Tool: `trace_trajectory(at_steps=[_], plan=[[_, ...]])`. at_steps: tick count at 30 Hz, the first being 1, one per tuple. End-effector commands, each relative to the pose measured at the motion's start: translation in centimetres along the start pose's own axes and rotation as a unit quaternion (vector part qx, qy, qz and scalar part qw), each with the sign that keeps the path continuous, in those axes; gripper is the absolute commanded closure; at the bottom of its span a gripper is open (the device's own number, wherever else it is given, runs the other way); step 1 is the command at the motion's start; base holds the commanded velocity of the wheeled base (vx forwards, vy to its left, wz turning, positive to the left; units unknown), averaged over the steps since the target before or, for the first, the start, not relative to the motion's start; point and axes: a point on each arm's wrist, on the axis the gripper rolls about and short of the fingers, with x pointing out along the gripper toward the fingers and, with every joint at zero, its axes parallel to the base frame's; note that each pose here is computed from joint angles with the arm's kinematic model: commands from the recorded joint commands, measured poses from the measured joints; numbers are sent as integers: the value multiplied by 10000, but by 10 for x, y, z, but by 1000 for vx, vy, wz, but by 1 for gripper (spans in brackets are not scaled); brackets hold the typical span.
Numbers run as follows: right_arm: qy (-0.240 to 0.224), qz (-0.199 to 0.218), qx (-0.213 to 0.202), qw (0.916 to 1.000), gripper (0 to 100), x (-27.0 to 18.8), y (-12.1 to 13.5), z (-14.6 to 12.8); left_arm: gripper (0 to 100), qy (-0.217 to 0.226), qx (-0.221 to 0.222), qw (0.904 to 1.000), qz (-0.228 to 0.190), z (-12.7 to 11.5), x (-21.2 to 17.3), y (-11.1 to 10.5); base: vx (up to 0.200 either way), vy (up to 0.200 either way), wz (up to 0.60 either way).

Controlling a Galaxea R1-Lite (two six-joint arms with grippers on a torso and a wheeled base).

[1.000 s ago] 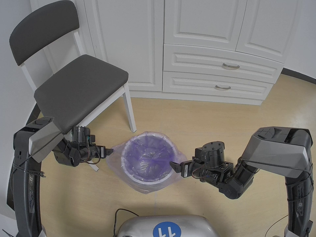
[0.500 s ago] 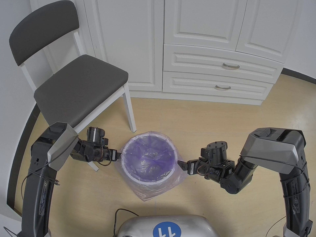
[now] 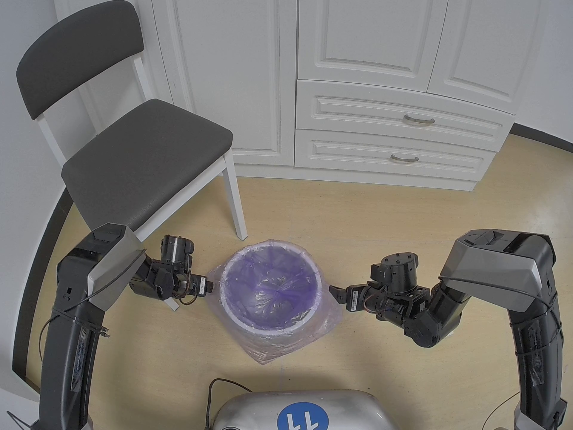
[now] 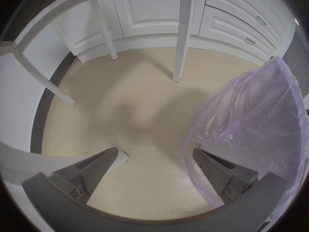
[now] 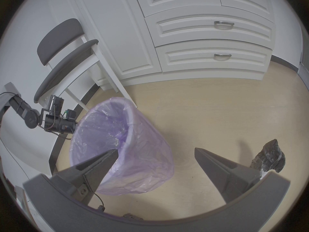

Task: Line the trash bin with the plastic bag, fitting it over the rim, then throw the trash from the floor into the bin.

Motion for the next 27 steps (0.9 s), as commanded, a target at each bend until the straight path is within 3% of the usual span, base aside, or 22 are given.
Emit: trace_trajectory(at_steps=[1,5,10,15,17,19,27], plan=[[-160,32,19,9999,0,-6,2,12,0,-305,-45,9993,225,0,-38,1,0,0,0],[-236,9,45,9997,0,-9,-1,19,0,-1210,-141,9924,201,-11,-60,0,0,0,0],[-248,-9,55,9997,0,-9,-3,20,0,-1667,-195,9855,263,-26,-69,2,0,0,0],[-241,-11,55,9997,0,-11,-3,20,0,-1481,-183,9881,381,-41,-83,6,0,0,0],[-233,-13,54,9997,0,-11,-3,19,0,-1363,-127,9902,262,-46,-92,7,0,0,0],[-235,12,57,9997,0,-11,-4,20,0,-1256,104,9918,-191,-51,-106,7,0,0,0],[-200,19,-12,9998,0,-10,-6,19,0,-1131,484,9907,-575,-55,-115,14,0,0,0]])
